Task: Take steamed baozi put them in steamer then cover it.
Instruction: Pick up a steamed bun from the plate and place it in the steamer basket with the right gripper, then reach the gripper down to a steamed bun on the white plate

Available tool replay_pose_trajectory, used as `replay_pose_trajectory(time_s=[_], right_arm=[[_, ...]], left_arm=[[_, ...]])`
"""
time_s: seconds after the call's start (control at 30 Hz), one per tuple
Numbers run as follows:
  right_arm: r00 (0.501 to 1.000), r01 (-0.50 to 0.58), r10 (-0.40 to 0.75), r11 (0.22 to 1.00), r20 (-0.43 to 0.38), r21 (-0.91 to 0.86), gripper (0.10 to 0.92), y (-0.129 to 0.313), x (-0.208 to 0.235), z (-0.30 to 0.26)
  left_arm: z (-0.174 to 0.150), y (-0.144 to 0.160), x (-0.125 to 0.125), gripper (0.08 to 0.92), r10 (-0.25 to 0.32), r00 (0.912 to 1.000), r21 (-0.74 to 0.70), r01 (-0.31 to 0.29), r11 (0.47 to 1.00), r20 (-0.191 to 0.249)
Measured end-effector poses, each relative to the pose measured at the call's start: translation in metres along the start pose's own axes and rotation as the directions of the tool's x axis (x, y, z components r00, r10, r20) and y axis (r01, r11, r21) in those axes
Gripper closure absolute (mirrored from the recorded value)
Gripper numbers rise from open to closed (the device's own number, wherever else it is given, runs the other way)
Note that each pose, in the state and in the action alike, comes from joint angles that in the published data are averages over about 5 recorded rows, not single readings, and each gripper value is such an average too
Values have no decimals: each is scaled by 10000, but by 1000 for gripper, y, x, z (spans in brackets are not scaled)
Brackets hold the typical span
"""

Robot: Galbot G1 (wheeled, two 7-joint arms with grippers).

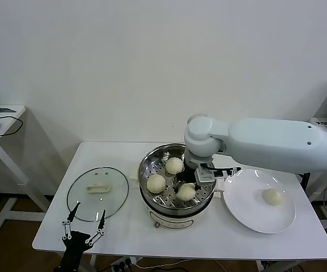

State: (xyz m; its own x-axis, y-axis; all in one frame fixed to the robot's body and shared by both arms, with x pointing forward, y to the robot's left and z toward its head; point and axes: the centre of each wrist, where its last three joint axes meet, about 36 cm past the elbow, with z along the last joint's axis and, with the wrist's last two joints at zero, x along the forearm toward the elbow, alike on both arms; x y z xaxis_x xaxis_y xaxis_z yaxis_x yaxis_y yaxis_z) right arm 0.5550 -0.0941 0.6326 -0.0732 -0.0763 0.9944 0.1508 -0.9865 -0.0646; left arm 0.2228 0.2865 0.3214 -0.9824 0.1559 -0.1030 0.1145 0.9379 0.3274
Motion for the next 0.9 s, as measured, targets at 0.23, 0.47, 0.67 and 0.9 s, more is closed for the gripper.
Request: replay_pose_trajectory(time_s=[0.23, 0.47, 0.67, 0.9], right_arm=[[9999, 98, -100, 9996, 83, 266, 318, -7, -12, -1], [9998, 146, -153, 9989, 160, 446, 271, -16, -21, -1], [9999, 107, -114, 9982, 118, 585, 203, -22, -20, -2], [10000, -61, 63, 9995, -39, 300, 200, -19, -5, -1]], left_arm=[[0, 0, -1, 177, -43, 10000, 1, 43, 10000, 40], [1, 1, -1, 177, -79, 10000, -22, 79, 10000, 46], [1, 1, -1, 177, -97, 9999, -21, 97, 10000, 56], [0, 1, -2, 177, -107, 9999, -1, 107, 9999, 77]])
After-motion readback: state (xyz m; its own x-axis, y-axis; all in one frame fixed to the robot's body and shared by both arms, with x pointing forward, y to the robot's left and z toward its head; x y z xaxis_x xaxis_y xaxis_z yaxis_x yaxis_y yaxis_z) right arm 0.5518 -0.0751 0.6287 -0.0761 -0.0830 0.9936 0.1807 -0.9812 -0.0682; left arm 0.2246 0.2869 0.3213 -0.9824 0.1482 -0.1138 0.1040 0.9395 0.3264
